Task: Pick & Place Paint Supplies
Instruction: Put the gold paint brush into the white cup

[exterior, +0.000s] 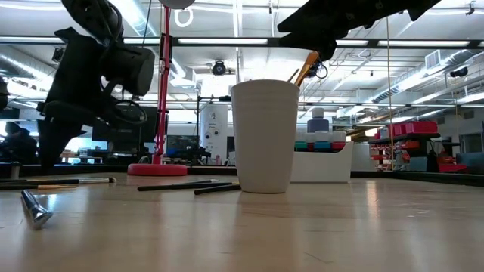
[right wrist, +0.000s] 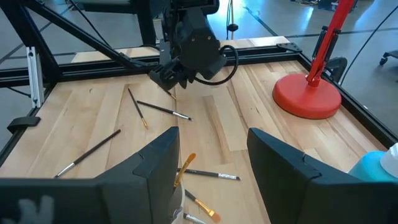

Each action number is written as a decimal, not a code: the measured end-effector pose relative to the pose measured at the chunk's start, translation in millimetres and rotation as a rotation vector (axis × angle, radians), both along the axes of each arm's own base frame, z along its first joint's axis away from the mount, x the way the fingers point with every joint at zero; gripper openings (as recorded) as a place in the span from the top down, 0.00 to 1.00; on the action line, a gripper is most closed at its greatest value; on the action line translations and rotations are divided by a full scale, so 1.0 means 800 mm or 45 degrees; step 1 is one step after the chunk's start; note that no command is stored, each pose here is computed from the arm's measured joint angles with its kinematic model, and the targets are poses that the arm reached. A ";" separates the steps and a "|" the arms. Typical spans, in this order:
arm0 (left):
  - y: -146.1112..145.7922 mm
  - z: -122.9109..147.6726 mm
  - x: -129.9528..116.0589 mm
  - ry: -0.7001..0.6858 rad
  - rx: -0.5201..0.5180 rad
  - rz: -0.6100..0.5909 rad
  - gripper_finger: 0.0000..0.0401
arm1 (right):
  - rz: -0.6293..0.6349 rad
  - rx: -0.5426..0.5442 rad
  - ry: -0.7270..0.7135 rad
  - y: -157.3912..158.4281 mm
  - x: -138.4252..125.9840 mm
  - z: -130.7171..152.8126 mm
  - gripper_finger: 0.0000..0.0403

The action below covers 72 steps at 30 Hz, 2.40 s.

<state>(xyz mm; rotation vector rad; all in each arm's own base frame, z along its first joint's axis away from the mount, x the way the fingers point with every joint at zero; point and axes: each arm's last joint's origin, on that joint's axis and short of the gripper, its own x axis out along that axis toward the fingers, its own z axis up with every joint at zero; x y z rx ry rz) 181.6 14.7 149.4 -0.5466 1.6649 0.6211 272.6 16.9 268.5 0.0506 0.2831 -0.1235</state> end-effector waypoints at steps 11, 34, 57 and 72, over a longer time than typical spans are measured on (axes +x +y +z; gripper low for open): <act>-0.033 -0.001 0.013 -0.143 -0.084 -0.373 0.70 | 0.000 -0.001 0.022 0.000 -0.001 -0.002 0.52; -0.043 -0.023 0.003 -0.182 0.044 -0.326 0.74 | 0.000 -0.001 0.020 0.000 0.000 -0.002 0.52; -0.044 0.007 0.037 -0.362 0.313 -0.273 0.99 | 0.001 0.001 -0.002 0.000 0.000 0.000 0.52; -0.059 0.190 0.145 -1.197 0.940 -0.328 0.99 | 0.001 0.002 -0.018 0.000 0.000 0.002 0.52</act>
